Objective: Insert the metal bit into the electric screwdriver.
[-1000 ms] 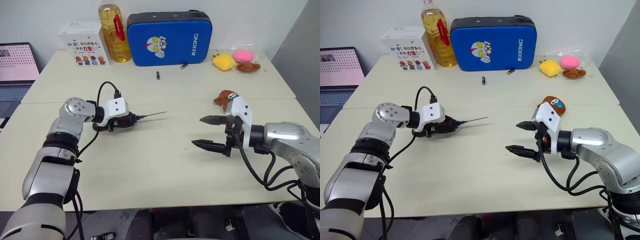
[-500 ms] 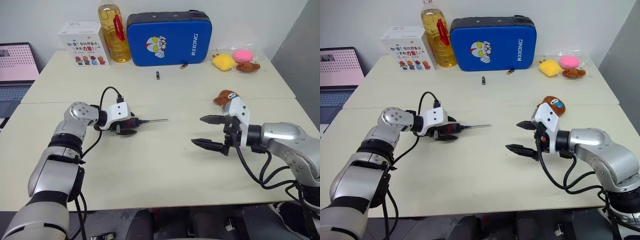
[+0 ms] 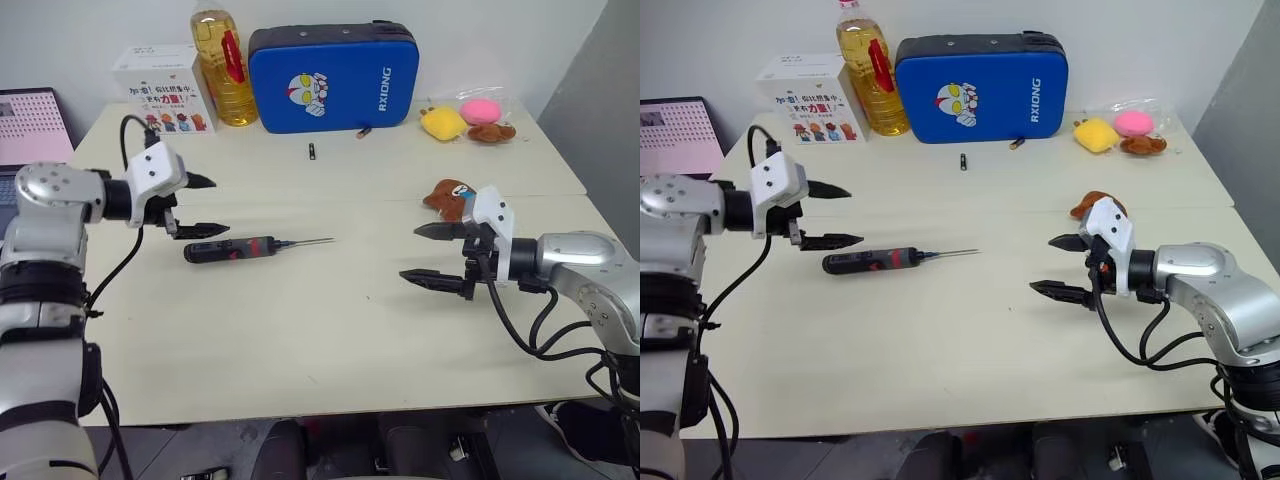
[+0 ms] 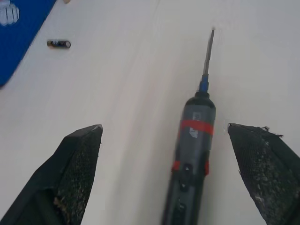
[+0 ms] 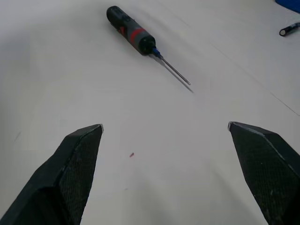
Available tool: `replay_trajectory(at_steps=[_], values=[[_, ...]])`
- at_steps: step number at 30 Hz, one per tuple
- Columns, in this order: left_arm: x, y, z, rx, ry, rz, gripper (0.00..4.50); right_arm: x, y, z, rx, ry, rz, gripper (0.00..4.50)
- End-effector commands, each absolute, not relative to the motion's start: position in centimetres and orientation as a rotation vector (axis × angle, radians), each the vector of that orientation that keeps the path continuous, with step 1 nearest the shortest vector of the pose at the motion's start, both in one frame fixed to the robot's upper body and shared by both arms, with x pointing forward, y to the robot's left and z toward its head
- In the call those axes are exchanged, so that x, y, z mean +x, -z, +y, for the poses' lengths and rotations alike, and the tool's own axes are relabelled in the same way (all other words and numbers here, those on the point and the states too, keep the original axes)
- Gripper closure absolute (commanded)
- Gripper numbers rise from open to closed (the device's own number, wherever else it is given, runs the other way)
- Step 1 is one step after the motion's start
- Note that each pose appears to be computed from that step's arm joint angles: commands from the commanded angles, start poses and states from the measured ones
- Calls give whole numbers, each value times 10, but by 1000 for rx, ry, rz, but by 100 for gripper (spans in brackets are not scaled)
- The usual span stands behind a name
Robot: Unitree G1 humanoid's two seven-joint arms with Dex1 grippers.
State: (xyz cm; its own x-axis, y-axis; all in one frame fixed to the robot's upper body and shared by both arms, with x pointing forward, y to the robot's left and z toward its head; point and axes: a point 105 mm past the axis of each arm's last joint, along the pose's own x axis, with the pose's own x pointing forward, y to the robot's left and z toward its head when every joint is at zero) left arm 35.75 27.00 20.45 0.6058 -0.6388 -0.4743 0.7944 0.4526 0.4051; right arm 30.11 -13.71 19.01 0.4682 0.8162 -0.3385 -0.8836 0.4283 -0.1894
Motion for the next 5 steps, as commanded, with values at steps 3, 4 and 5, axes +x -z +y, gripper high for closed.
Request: replay_trajectory(at_steps=[3,4,5], values=[[341,-215,279,572,815,255,7,301,-193,-148,-374,-1047,185,0],[338,-212,279,574,819,267,7,302,-192,-148,-371,-1044,186,0],[336,-210,279,573,820,276,7,302,-192,-148,-370,-1043,186,0]])
